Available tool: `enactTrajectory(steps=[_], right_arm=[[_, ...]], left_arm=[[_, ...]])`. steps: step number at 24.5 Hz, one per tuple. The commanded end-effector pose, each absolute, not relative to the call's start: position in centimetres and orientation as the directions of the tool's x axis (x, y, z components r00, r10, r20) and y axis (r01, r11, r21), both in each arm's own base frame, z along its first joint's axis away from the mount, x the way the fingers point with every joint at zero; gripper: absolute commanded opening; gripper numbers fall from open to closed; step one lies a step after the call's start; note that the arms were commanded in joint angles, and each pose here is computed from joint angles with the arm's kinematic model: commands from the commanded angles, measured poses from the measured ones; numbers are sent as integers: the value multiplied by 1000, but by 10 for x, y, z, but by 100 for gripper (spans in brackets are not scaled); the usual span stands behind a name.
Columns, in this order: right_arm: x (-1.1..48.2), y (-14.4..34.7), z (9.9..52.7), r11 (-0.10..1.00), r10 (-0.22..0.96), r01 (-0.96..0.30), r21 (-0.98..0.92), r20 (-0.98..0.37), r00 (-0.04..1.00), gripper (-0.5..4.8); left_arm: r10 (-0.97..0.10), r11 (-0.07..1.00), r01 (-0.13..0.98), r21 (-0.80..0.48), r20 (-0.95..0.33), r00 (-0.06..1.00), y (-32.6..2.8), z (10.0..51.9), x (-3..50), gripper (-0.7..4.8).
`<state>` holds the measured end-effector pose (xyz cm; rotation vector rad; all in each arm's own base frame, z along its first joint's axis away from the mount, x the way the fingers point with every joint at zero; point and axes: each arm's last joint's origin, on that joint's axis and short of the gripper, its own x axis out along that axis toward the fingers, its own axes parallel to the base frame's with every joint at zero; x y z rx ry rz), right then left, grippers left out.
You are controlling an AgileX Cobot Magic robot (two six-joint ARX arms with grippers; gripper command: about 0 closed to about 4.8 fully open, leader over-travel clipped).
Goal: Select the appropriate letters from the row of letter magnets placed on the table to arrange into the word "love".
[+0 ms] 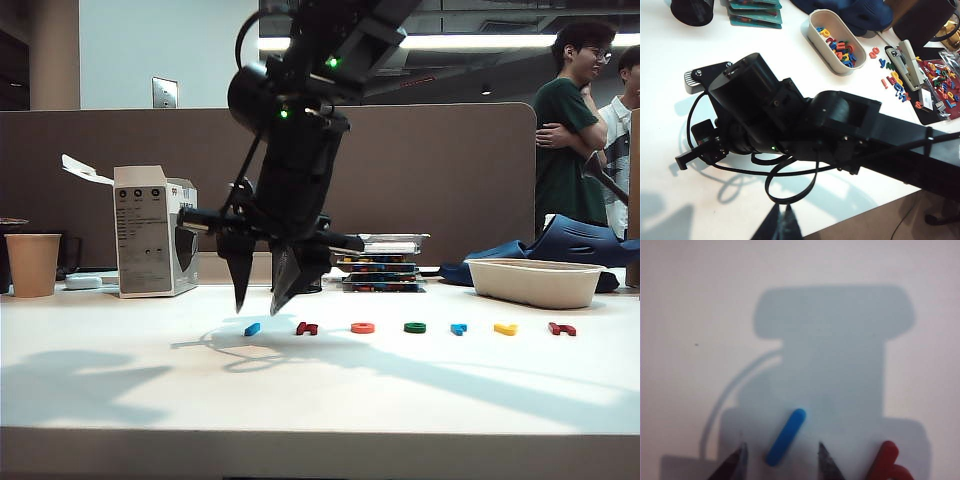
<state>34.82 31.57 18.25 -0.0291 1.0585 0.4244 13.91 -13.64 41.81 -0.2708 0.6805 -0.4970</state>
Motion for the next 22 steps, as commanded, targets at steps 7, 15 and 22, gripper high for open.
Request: enactTrajectory(steps=[7, 15, 22], right_arm=[[352, 321, 177, 919, 333, -348, 184, -836, 436, 170], [353, 322, 167, 922, 318, -346, 175, -850, 420, 152], [349, 326, 151, 924, 288, -350, 152, -879, 379, 148]], left_arm=[[-525, 847, 354, -396, -520, 674, -136, 420, 139, -5], [-525, 847, 354, -396, -519, 674, -136, 420, 139, -5], [-525, 847, 354, -396, -519, 674, -136, 420, 139, -5]])
